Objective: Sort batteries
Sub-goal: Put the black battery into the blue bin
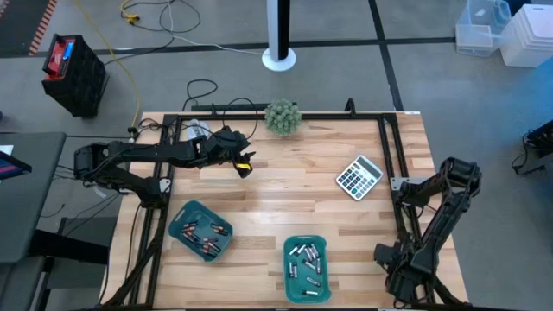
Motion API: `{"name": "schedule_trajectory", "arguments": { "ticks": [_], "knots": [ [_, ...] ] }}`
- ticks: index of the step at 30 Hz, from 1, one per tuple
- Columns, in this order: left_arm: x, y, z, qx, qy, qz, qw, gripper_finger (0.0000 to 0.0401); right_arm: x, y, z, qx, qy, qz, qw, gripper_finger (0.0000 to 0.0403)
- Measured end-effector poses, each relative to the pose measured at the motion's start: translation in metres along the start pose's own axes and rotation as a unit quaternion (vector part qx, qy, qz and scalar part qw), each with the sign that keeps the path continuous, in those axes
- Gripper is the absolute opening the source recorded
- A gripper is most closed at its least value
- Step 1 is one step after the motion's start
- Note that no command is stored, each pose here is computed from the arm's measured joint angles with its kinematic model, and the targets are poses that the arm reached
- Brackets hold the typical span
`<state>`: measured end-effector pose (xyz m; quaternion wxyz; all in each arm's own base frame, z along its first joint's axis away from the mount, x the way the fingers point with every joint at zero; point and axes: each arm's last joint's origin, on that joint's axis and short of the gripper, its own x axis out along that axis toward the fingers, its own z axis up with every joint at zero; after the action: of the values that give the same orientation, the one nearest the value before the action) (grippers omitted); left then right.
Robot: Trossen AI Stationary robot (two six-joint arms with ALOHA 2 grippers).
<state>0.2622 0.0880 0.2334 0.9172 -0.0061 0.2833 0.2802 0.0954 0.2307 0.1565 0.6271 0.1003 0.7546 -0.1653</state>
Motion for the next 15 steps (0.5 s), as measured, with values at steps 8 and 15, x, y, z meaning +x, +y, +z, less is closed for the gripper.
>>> {"name": "schedule_trajectory", "arguments": {
  "ticks": [8, 15],
  "knots": [
    [0.000, 0.000, 0.000, 0.000, 0.000, 0.000, 1.000, 0.0173, -0.027, 0.004, 0.021, -0.097, 0.004, -0.001, 0.995, 0.0206],
    [0.000, 0.000, 0.000, 0.001, 0.000, 0.000, 1.000, 0.0173, -0.044, 0.012, 0.030, -0.208, 0.009, 0.040, 0.977, 0.0206]
  ]
}}
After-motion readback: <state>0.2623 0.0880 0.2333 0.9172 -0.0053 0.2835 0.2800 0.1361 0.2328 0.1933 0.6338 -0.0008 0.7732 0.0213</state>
